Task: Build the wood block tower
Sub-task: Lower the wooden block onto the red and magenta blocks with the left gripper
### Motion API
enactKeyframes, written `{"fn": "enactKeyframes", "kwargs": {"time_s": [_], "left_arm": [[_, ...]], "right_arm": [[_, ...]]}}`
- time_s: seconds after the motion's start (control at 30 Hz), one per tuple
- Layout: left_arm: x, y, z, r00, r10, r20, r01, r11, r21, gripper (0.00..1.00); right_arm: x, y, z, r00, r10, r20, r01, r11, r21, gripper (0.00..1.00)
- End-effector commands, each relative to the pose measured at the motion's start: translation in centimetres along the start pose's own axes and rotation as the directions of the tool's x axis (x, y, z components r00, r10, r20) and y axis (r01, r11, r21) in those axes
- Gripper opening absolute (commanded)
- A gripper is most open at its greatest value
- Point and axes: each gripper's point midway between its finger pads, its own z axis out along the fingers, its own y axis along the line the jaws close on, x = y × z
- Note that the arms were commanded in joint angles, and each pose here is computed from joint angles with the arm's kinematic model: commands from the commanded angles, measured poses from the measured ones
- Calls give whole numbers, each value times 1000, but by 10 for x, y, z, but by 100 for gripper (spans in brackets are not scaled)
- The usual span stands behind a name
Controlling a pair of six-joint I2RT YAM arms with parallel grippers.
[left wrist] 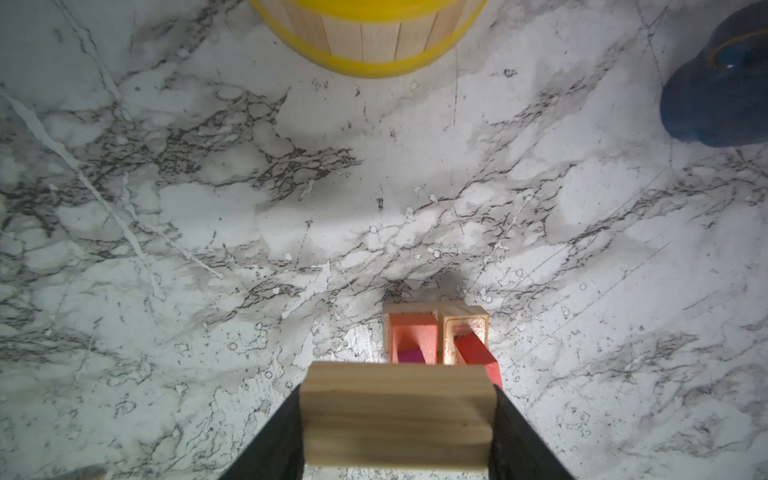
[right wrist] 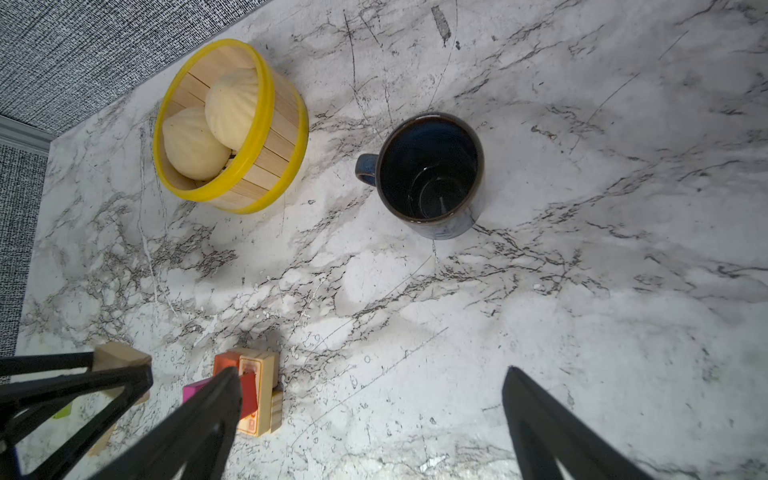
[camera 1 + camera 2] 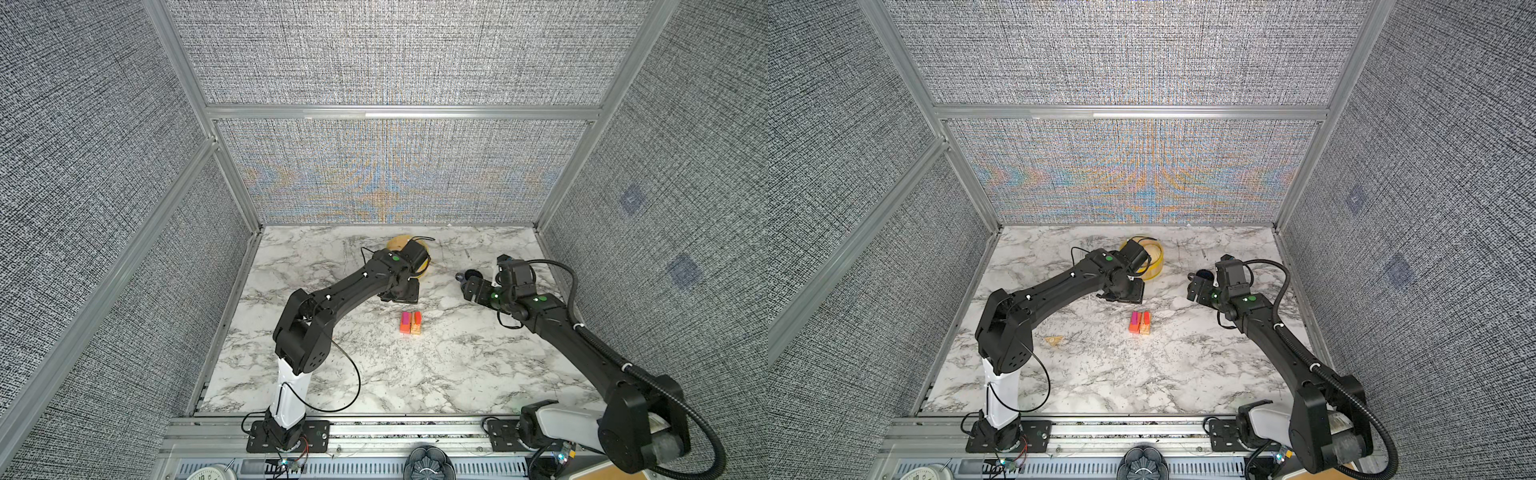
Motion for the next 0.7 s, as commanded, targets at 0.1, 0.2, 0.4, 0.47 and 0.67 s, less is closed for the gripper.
{"fn": "enactKeyframes", "kwargs": {"time_s": [0.1, 0.2, 0.4, 0.47, 0.67], "left_arm": [[5, -19, -7, 999, -25, 45, 23, 999, 41, 57], [6, -24, -7, 998, -29, 57, 26, 999, 44, 58], [7, -34, -8, 998, -20, 63, 17, 999, 44, 58], [9, -36, -8, 998, -16, 63, 13, 999, 42, 59], [19, -33, -2, 999, -15, 52, 15, 1000, 17, 59]], "right_arm": [[0, 2, 2, 1000, 8, -2, -8, 1000, -10, 99], [-1, 2, 2, 1000, 12, 0, -12, 1000, -12, 99], [0, 3, 3, 1000, 11, -5, -11, 1000, -17, 99], [0, 4, 3, 1000, 7, -10, -8, 1000, -19, 99], [1, 5, 4, 1000, 5, -16, -6, 1000, -27, 99]]}}
